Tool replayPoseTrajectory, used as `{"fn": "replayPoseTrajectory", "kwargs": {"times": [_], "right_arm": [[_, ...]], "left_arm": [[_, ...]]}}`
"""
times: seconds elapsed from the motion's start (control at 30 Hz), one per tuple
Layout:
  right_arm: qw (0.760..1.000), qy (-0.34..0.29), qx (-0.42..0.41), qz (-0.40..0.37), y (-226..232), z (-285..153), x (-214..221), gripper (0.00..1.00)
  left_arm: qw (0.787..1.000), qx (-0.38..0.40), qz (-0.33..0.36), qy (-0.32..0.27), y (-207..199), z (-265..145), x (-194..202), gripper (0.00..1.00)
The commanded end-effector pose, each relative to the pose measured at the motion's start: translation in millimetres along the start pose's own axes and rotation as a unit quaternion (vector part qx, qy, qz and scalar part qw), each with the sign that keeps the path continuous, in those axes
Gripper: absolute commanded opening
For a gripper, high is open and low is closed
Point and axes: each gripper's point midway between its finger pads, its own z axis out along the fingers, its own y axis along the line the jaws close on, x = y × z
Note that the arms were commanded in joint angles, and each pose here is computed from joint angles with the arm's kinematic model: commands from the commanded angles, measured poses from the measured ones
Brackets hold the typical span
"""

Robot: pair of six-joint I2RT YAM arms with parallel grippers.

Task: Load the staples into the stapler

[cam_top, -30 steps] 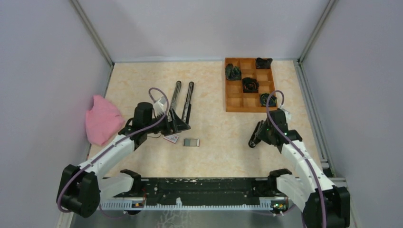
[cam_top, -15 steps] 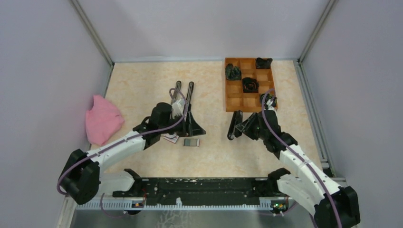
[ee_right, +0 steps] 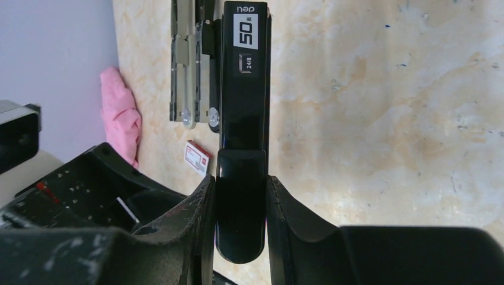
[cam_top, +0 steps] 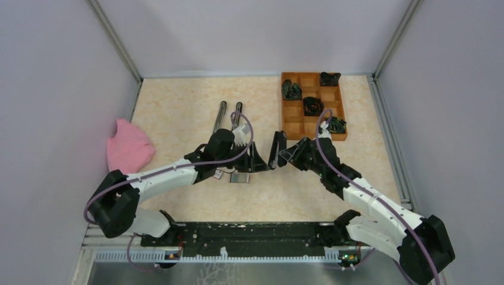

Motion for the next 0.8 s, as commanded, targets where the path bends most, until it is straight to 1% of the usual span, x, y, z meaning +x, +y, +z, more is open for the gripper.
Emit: {"fn": "replayPoseTrajectory", "kwargs": {"times": [0.0,0.27,0.4,0.57,0.63,0.77], "right_arm": [[0.994,-0.060,-0.095,0.010,57.0,-3.5,-27.2,0.00],[0.992,-0.058,-0.113,0.007,68.0,-3.2,-23.9,0.00],[0.991,-0.055,-0.122,0.008,72.9,-3.8,-22.3,0.00],[0.990,-0.043,-0.137,0.009,80.9,-4.0,-16.3,0.00],[0.990,-0.038,-0.139,0.007,81.9,-3.4,-13.9,0.00],[0.990,-0.031,-0.135,-0.003,79.6,-1.3,-10.3,0.00]], "left_arm": [[1.000,-0.003,0.012,-0.028,-7.2,12.9,-18.3,0.56],[0.999,-0.017,0.008,-0.035,-2.2,26.1,-21.2,0.47],[0.999,-0.028,0.010,-0.040,1.8,30.4,-23.9,0.40],[0.998,-0.047,0.013,-0.049,9.5,33.5,-26.3,0.35],[0.997,-0.054,0.016,-0.056,12.8,33.2,-27.8,0.30],[0.995,-0.064,0.022,-0.071,17.4,30.4,-31.7,0.15]]}}
